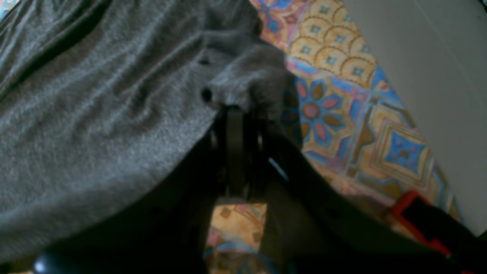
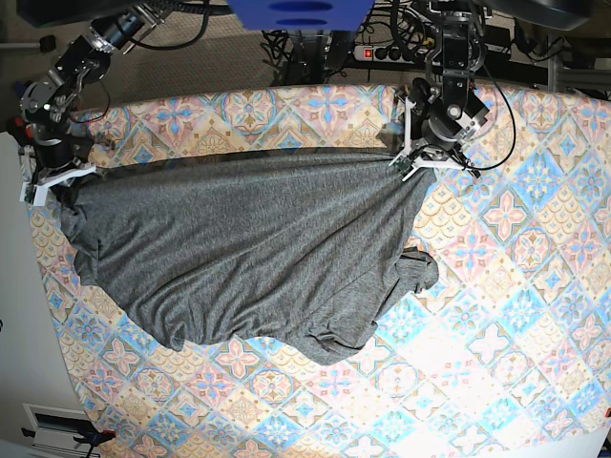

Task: Layout the t-shirt on the table in an organized manner, then fold the t-shirt properly
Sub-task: 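Drag the held shirt edge across the cloth with both grippers to smooth it, then lower the held shirt edge onto the cloth with both grippers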

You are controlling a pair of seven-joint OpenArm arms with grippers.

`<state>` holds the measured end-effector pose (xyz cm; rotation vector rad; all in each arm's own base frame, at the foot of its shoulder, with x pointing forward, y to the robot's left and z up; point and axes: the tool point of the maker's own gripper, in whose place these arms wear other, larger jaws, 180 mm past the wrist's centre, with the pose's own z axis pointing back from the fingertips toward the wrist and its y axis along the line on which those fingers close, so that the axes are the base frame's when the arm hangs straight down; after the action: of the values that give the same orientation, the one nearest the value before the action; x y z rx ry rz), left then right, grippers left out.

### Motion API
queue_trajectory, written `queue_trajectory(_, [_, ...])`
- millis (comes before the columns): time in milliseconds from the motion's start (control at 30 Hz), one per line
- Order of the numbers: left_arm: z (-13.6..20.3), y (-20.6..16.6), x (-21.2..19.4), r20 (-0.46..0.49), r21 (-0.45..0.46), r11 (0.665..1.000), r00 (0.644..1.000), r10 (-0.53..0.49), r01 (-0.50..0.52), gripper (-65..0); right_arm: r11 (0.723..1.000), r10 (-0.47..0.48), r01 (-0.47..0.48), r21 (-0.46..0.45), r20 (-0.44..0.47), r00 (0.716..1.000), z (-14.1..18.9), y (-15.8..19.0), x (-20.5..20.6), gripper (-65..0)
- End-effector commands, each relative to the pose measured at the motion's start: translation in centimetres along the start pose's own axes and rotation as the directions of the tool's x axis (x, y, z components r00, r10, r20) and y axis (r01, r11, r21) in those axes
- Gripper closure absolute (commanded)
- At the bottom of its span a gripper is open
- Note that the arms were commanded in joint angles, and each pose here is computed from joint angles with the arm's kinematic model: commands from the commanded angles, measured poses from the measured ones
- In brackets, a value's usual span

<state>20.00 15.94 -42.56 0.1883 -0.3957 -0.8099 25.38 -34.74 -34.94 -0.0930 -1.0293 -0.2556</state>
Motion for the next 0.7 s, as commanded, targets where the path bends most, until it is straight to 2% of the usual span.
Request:
queue_trajectory(0, [0.4,0.7,-0.2,-0.012,0.028,1.000,1.000,-0.003,0.003,0.0,1.000,0.002,-0.001,-0.014,0.050,0.999,0.6,-0.6,1.2,0.0])
queue_trajectory(133, [1.2,0.6,-0.8,-0.017,0.037,0.999,1.000,-0.015,0.016,0.0,0.998,-0.006,0.011,-0.066,0.073,0.997,2.1,-1.9,1.4,0.0])
queue_trajectory(233, [1.3,0.8,-0.8,-0.013,0.041,0.999,1.000,-0.024,0.025,0.0,0.998,-0.020,0.024,-0.061,0.063,0.998,1.9,-1.7,1.0,0.0])
queue_trajectory(433, [0.6,2.7,2.5,0.044,0.072,0.997,0.999,0.012,-0.015,0.0,0.993,-0.111,0.110,-0.043,-0.030,0.993,0.2,-1.7,-3.1,0.0])
queue_trajectory(567, [-0.3,3.0,3.9,0.062,0.059,0.998,0.998,0.030,-0.034,0.0,0.988,-0.155,0.155,-0.016,0.008,0.988,-1.8,-0.8,-1.4,0.0])
queue_trajectory(667, [-0.3,2.4,5.2,0.088,0.044,0.998,0.995,0.040,-0.044,0.0,0.988,-0.152,0.152,-0.014,0.026,0.988,-1.9,-0.7,-0.7,0.0])
